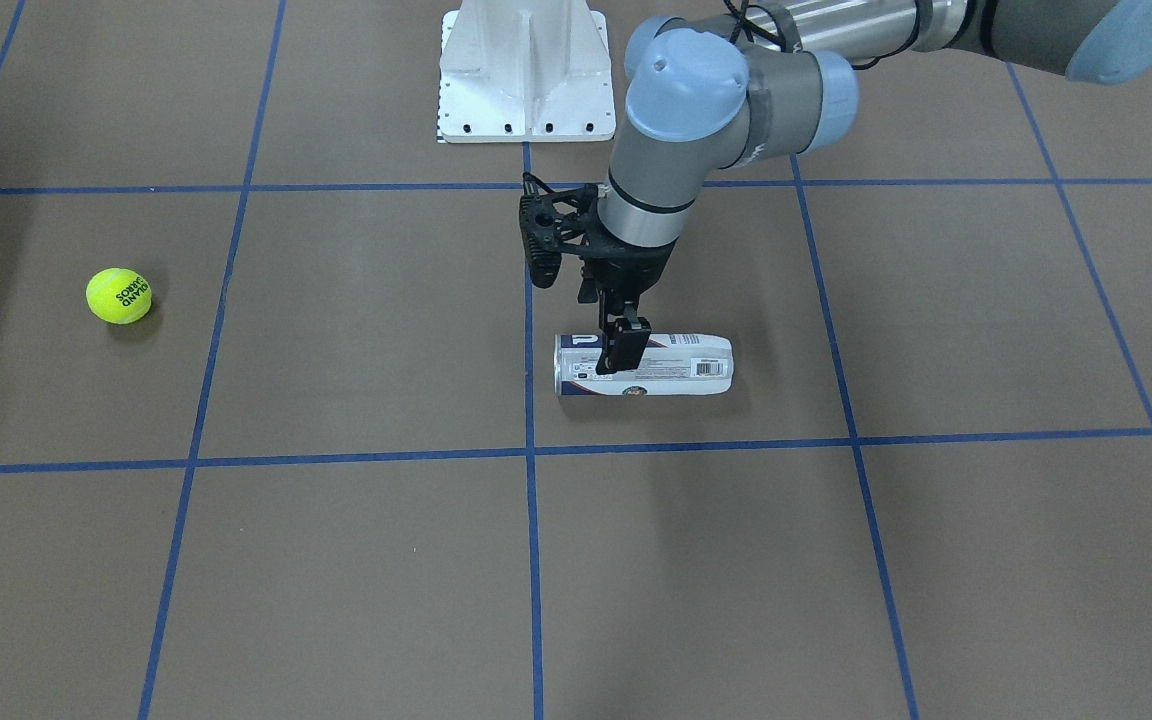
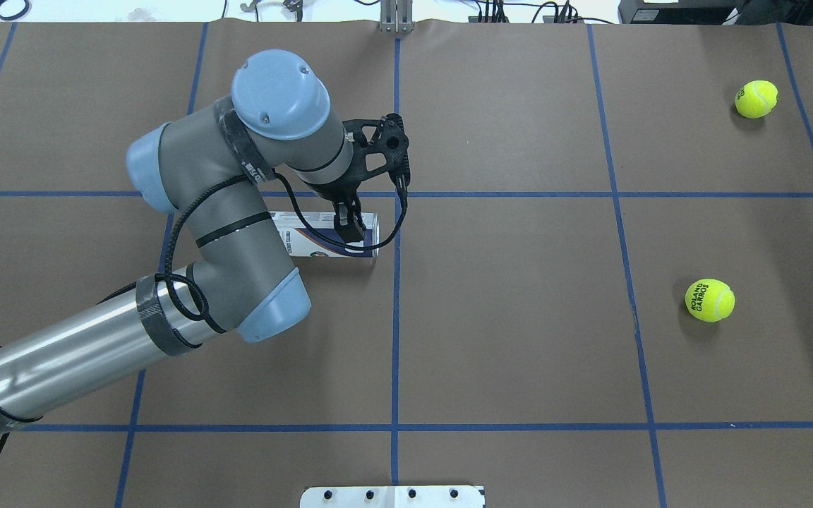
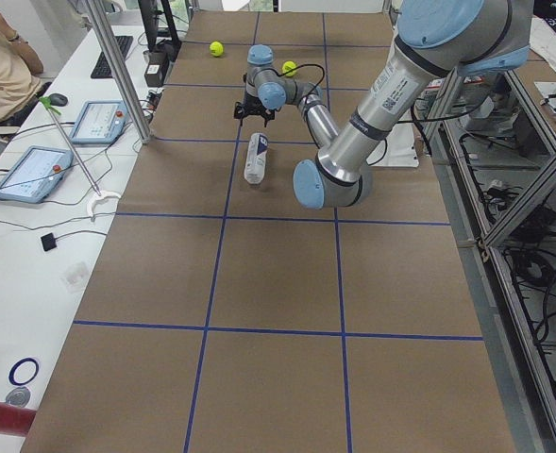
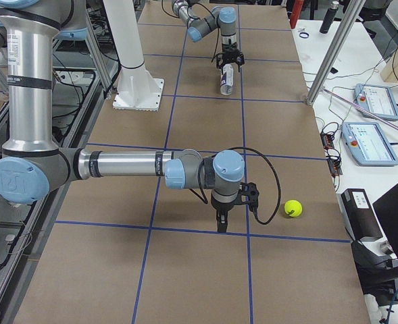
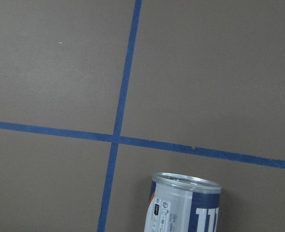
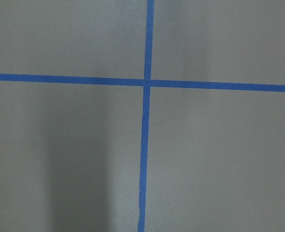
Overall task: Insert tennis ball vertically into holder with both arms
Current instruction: 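Reach the left gripper down to the white Wilson can lying on its side, then close the left gripper around the middle of the can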
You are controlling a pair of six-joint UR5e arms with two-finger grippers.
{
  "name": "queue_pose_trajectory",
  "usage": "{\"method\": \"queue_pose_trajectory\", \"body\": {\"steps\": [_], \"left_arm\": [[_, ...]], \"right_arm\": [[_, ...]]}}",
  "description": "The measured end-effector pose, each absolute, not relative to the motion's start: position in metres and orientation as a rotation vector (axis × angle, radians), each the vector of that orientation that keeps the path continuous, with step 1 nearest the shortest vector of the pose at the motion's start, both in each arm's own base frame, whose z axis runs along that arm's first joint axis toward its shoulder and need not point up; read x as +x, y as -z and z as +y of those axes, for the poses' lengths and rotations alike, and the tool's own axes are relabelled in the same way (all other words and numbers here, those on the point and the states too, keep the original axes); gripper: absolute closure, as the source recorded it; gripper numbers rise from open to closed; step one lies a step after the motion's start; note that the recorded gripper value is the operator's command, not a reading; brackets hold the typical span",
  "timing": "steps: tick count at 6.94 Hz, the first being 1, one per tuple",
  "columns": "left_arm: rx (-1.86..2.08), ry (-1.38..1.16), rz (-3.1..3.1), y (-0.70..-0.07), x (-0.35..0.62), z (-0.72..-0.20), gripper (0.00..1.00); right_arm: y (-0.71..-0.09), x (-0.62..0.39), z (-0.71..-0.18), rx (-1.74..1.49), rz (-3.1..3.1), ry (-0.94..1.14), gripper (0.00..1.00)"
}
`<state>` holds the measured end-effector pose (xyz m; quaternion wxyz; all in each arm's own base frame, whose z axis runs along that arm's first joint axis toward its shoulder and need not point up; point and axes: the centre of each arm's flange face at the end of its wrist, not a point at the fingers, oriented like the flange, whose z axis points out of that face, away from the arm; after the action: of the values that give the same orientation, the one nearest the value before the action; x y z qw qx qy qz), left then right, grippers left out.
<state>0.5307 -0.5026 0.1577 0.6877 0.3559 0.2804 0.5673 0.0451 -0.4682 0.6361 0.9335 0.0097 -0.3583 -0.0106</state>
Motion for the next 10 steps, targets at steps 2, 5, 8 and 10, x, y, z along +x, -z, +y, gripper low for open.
{"method": "queue_pose_trajectory", "body": {"steps": [2, 5, 8, 10], "left_arm": [[0.794, -1.308, 0.591, -0.168, 0.555, -0.494, 0.01], [0.775, -1.343, 0.574, -0.18, 0.571, -0.49, 0.0], [0.79, -1.346, 0.568, -0.196, 0.594, -0.492, 0.01], [0.795, -1.348, 0.566, -0.203, 0.606, -0.494, 0.01]], "right_arm": [[-0.636, 0.045, -0.469, 0.02, -0.732, 0.022, 0.0], [-0.636, 0.045, -0.469, 0.02, -0.733, 0.022, 0.0], [-0.636, 0.045, -0.469, 0.021, -0.733, 0.022, 0.0], [-0.636, 0.045, -0.469, 0.02, -0.732, 0.022, 0.0]]}}
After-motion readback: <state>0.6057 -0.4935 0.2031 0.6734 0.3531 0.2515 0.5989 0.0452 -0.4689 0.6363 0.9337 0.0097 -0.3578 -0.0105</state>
